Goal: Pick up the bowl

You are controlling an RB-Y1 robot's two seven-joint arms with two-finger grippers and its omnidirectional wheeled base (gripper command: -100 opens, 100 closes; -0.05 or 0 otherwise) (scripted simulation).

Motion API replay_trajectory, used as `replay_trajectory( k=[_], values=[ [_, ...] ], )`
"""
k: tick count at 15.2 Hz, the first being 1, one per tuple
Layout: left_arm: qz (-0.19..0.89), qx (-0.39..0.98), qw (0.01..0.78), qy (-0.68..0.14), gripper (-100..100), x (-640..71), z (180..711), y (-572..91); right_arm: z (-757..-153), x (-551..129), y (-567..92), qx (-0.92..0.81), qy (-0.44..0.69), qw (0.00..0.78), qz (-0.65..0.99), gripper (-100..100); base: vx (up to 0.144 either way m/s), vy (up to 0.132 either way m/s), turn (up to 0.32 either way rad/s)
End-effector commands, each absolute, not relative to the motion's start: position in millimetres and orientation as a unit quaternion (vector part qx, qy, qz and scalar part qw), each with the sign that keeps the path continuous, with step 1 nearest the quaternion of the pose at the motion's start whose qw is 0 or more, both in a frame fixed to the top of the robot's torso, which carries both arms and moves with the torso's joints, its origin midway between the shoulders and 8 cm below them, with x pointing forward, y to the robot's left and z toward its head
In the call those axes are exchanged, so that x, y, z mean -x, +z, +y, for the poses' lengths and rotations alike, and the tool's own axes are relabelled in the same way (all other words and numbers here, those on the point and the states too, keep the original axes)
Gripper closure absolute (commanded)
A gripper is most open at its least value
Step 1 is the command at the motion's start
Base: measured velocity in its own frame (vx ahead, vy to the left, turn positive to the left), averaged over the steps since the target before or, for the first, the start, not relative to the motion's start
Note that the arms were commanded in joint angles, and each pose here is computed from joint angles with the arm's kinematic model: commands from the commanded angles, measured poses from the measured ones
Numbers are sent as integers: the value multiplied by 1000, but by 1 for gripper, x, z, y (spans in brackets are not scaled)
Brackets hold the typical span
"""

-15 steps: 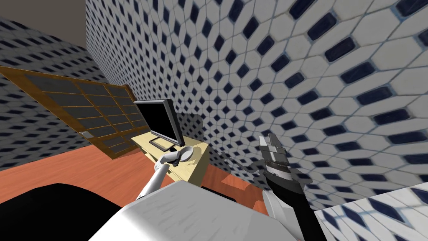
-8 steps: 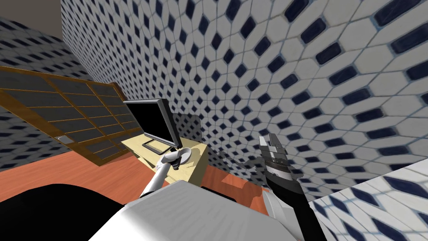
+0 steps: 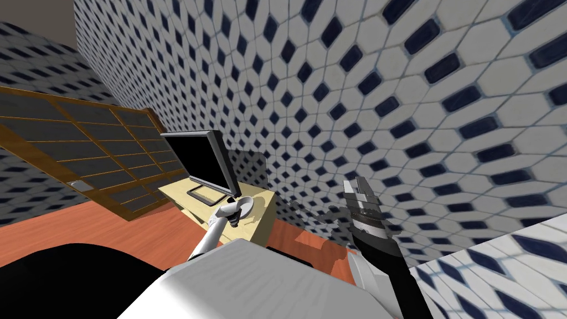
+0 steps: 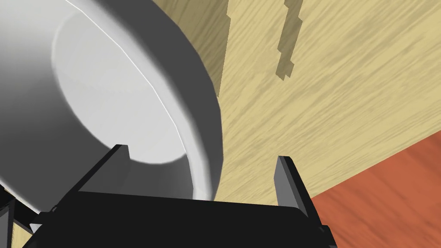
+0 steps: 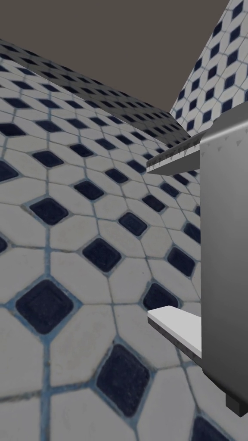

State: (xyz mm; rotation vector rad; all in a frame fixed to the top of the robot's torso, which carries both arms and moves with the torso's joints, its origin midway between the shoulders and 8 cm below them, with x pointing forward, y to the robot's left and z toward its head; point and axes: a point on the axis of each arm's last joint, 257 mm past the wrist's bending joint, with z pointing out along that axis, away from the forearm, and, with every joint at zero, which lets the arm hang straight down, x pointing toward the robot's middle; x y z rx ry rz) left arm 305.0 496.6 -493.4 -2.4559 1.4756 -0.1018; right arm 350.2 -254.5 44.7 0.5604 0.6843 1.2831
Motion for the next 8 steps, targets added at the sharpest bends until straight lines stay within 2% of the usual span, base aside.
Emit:
replay_trajectory(
  k=[1,8],
  values=[
    [510,849,137,-35,100,-305,497,-493,-254,-350,45,-253,579,711,309,0,0,0,0],
    [508,849,136,-35,100,-305,502,-480,-254,-350,45,-253,579,711,309,0,-4,-7,-5]
  ],
)
